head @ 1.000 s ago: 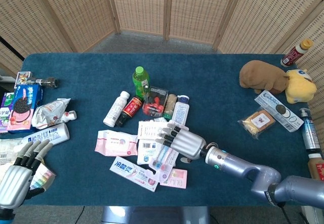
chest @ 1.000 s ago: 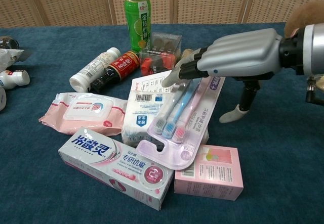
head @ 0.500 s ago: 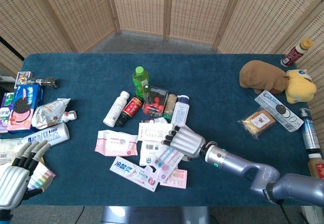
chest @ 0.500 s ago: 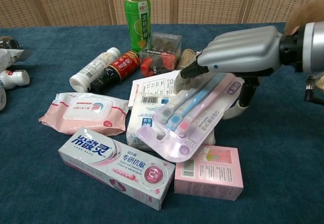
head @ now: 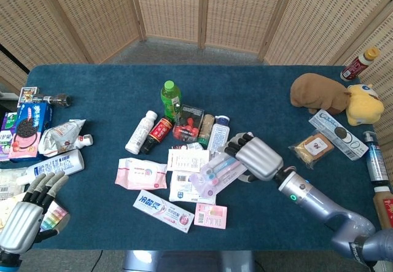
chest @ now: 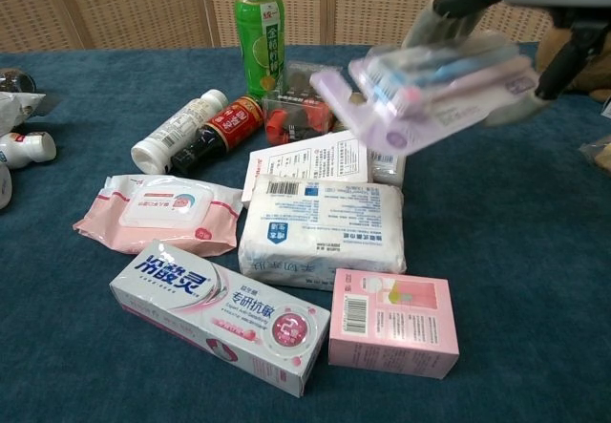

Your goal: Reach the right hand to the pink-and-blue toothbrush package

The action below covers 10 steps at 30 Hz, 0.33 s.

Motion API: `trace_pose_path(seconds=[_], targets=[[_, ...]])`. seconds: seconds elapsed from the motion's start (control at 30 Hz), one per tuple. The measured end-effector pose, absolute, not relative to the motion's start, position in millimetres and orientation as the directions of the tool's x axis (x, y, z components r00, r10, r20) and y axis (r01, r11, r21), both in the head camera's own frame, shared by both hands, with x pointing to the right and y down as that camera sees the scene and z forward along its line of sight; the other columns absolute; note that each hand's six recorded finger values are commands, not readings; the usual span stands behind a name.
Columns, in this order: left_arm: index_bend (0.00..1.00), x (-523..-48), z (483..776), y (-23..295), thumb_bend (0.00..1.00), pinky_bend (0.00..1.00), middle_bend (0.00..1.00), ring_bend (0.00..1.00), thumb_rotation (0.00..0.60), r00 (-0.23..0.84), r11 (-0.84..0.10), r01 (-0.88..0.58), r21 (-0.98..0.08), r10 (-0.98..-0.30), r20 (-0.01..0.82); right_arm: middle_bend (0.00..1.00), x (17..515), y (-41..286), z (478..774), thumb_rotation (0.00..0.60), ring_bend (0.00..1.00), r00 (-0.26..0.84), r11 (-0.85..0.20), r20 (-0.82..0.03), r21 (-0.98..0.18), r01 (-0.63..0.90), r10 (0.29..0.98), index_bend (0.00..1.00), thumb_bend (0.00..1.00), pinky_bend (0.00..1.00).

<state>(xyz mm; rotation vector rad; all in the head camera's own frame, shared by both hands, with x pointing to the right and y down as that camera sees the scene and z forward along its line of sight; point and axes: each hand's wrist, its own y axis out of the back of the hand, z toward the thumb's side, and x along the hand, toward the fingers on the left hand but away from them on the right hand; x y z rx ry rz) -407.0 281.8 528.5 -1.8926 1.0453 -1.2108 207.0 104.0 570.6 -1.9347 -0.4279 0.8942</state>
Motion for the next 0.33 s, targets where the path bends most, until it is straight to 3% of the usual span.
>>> trace_pose_path(seconds=[0.17, 0.33], targets=[[0.0, -409.9, 530.4, 285.0, 0.37, 0.0, 0.0, 0.0, 0.6, 0.253, -0.472, -0.283, -0.835, -0.877, 0.409, 1.0, 232.6, 85.2, 545.9, 0.6, 0.85, 0.58, -0.48, -0.344, -0.872, 0.095, 0.738, 0.73, 0.21, 0.66], [0.0, -411.9, 531.6, 287.0, 0.37, 0.0, 0.0, 0.0, 0.6, 0.254, -0.472, -0.287, -0.834, -0.877, 0.409, 1.0, 245.4, 76.1, 526.8, 0.6, 0.85, 0.528, -0.445, -0.288, -0.874, 0.197, 0.799, 0.73, 0.21, 0.66]])
